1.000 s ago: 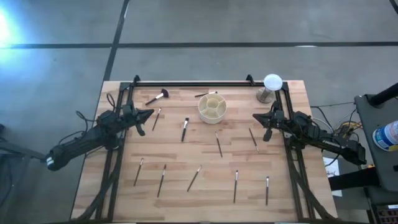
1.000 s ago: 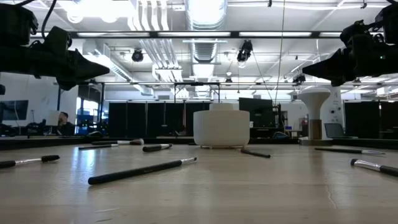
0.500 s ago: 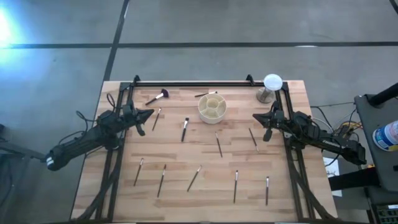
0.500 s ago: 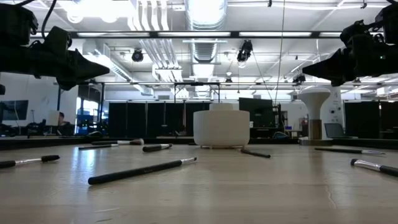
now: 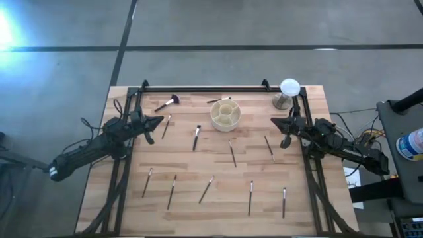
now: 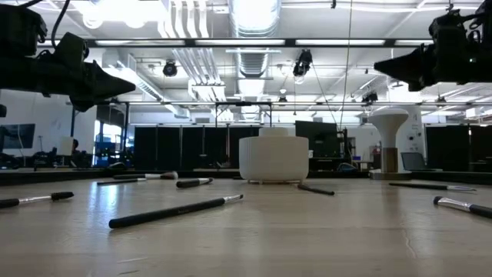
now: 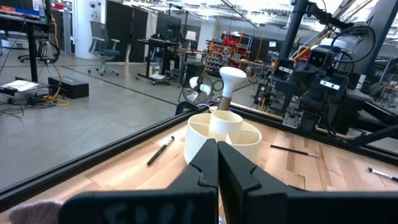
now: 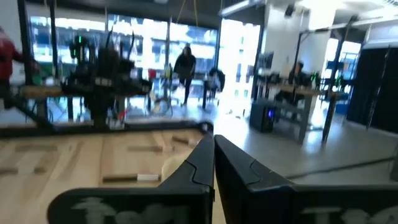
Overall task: Put items in baskets/containers
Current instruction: Put the top black silver liner brush into the pen organizer
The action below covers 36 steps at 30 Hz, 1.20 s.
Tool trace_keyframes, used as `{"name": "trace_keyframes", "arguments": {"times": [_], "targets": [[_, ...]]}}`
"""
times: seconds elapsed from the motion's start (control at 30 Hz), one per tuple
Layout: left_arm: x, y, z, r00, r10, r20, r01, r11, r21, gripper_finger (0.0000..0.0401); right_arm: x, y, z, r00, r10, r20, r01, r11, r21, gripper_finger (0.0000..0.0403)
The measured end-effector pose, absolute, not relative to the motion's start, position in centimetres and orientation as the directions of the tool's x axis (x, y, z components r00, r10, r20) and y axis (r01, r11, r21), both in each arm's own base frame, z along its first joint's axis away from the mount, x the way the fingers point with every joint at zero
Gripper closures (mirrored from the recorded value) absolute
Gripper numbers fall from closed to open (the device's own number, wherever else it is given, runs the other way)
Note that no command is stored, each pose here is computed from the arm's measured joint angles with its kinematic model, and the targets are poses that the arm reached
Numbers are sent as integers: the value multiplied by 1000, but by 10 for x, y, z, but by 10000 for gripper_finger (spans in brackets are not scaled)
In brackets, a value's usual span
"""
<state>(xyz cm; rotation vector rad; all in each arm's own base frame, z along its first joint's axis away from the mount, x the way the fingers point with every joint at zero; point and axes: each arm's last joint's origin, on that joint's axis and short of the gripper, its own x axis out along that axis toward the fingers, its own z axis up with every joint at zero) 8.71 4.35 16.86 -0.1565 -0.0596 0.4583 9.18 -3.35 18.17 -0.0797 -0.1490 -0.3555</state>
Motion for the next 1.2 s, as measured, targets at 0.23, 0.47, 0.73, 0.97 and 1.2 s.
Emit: {"name": "trace_keyframes", "arguments": {"times": [0.23, 0.47, 0.73, 0.97, 1.2], "targets": [[87, 44, 169, 895, 445, 22, -436, 885, -164, 401, 88, -32, 198, 888, -325, 326, 316, 945, 82, 394], [87, 44, 169, 895, 446, 27, -436, 885, -164, 401, 97, -37, 189, 901, -376, 218, 338, 921, 192, 394], [87, 44, 171, 894, 446, 43, -432, 884, -177, 401, 114, -45, 167, 876, -448, -180, 483, 812, 329, 394], [88, 44, 169, 897, 442, 26, -430, 884, -182, 401, 125, -51, 181, 693, -428, -579, 668, 685, 293, 394], [88, 44, 169, 897, 442, 19, -434, 887, -157, 401, 139, -53, 186, 465, -354, -812, 799, 562, 213, 376]]}}
